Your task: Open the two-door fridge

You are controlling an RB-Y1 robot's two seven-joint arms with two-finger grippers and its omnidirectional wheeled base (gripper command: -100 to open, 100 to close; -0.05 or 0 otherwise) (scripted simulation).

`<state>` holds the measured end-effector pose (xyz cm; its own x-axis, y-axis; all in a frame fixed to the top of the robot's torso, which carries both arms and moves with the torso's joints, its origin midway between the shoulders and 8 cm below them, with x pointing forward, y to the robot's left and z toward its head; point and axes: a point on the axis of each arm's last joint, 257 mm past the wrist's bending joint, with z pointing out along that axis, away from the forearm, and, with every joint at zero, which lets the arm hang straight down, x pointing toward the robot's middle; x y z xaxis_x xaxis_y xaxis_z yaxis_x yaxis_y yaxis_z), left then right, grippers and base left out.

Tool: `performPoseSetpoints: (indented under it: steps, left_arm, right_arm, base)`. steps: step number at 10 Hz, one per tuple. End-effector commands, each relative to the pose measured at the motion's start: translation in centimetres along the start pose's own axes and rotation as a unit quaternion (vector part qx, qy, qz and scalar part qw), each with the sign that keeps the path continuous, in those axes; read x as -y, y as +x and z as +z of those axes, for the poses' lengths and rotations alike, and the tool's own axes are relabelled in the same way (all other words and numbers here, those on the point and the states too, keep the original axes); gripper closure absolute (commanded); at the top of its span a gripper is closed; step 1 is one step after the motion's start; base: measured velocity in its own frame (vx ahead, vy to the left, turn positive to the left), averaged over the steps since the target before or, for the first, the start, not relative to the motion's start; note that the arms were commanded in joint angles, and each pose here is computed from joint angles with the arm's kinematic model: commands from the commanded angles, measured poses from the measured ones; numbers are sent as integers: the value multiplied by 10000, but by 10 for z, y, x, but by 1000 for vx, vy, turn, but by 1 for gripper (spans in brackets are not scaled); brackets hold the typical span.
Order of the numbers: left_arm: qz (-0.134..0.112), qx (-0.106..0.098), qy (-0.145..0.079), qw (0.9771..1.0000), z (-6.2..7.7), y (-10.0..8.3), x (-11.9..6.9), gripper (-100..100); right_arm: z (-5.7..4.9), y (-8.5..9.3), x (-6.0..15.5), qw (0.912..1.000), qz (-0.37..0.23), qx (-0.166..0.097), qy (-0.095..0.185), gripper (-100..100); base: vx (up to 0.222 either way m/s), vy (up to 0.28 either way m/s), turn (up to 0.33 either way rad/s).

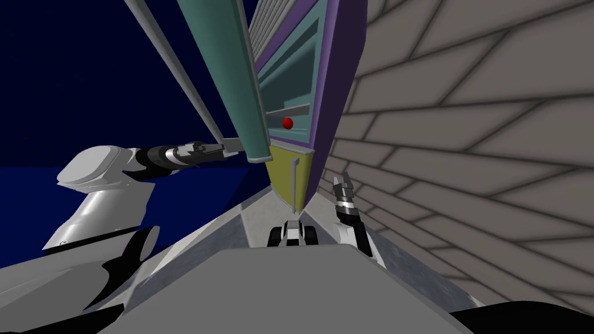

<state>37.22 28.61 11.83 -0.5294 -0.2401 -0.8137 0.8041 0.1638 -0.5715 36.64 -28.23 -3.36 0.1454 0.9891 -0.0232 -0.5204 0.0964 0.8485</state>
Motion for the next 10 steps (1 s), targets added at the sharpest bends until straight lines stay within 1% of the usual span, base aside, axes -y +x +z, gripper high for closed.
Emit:
performPoseSetpoints:
  steps: [1, 2, 3, 4, 5, 6, 7, 8, 10]
  left_arm:
    - [173, -144, 96, 9997, 23, -4, 11, 100]
    - [122, -212, 107, 9996, 30, 1, 8, 100]
    - [82, -127, 73, 9999, 32, -2, 5, 100]
    - [81, -58, 52, 9999, 32, -6, 4, 100]
    - [81, -58, 52, 9999, 32, -6, 4, 100]
    - [206, -354, 183, 9990, 57, 3, 14, 100]
    - [147, -364, 177, 9991, 63, 5, 11, 100]
    - [147, -307, 159, 9993, 63, 2, 10, 100]
    - [146, -174, 117, 9997, 63, -4, 8, 100]
  right_arm:
    - [0, 0, 0, 10000, 2, 1, 1, 0]
    - [0, 0, 0, 10000, 1, 0, -1, 0]
    - [0, 0, 0, 10000, 1, 1, 1, 0]
    - [0, 0, 0, 10000, 2, 1, 1, 0]
    - [0, 0, 0, 10000, 4, 2, 1, 0]
    - [0, 0, 0, 10000, 5, 2, 0, 0]
    - [0, 0, 0, 10000, 2, 0, -1, 0]
    - [0, 0, 0, 10000, 1, 1, 1, 0]
    - [0, 0, 0, 10000, 4, 2, 1, 0]
  base:
    - [-34, 286, -186]
    - [-26, 337, -142]
    - [2, 176, 12]
    - [-2, 35, 37]
    - [-4, -32, 12]
    - [-34, 225, -214]
    - [-2, 338, -145]
    - [-1, 178, 19]
    - [-5, 8, 23]
